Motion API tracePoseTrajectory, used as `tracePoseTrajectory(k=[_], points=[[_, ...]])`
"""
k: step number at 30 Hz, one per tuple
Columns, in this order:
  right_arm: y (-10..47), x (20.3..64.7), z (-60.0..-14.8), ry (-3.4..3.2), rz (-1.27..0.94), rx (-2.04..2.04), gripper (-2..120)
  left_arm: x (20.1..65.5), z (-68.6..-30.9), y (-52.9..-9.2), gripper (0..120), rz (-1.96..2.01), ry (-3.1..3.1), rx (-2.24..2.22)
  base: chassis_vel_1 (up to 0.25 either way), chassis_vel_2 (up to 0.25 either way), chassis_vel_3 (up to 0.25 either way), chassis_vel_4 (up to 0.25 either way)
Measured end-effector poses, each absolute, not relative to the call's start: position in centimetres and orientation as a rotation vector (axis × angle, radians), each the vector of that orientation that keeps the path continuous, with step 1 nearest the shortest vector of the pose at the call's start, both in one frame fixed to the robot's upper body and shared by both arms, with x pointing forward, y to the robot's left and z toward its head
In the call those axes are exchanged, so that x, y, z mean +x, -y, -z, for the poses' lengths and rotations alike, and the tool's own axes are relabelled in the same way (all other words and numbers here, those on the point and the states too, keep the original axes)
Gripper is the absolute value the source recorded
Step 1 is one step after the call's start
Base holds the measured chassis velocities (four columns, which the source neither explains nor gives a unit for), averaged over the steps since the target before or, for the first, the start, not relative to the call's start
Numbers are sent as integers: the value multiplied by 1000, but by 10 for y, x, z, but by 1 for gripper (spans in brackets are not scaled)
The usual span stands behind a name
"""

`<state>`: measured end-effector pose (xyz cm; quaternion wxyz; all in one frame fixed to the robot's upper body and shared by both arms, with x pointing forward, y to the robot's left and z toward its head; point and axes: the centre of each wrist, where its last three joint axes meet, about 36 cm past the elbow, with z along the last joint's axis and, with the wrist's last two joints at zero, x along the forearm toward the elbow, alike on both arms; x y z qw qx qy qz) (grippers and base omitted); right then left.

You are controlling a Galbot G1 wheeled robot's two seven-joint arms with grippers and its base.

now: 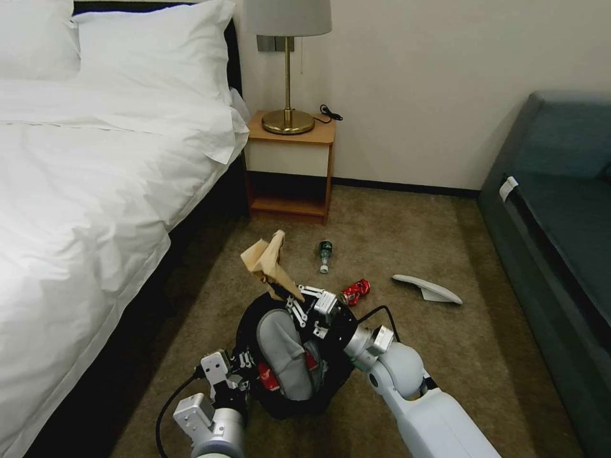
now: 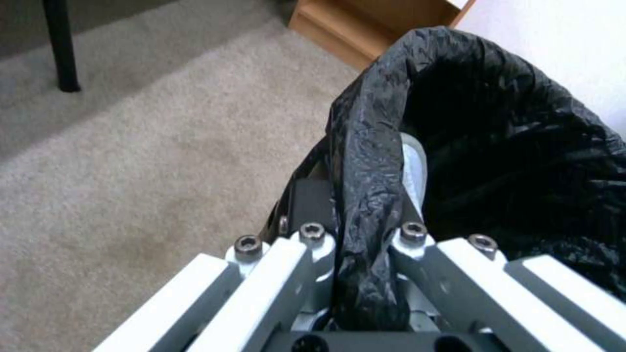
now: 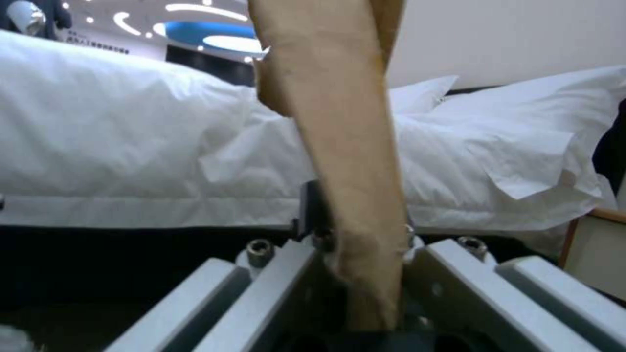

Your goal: Pick up the trash bin, then pick up the garbage on the floor and place it into the trash bin.

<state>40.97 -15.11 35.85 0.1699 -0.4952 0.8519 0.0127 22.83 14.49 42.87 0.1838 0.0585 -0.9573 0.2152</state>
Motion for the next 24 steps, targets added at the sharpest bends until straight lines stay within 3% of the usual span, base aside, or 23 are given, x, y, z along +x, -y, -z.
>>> tracePoseTrajectory(k=[2,6,8,10,12,16,24], points=[[155,410,-356,-2420,-24,-1416,16,228,-431,-147,4,-603,2709,171,0,0,0,0],[157,409,-356,-2416,-18,-1422,22,227,-432,-148,4,-601,2713,173,0,0,0,0],[160,409,-354,-2413,-8,-1429,38,228,-434,-150,4,-592,2727,180,0,0,0,0],[162,408,-354,-2415,-4,-1432,41,228,-434,-151,4,-586,2735,183,0,0,0,0],[165,407,-354,-2414,6,-1438,54,228,-436,-153,4,-577,2750,188,0,0,0,0],[167,405,-356,-2411,9,-1442,64,228,-437,-154,4,-570,2759,188,0,0,0,0],[170,395,-358,-2432,-53,-1465,95,227,-441,-155,4,-574,2768,191,0,0,0,0]])
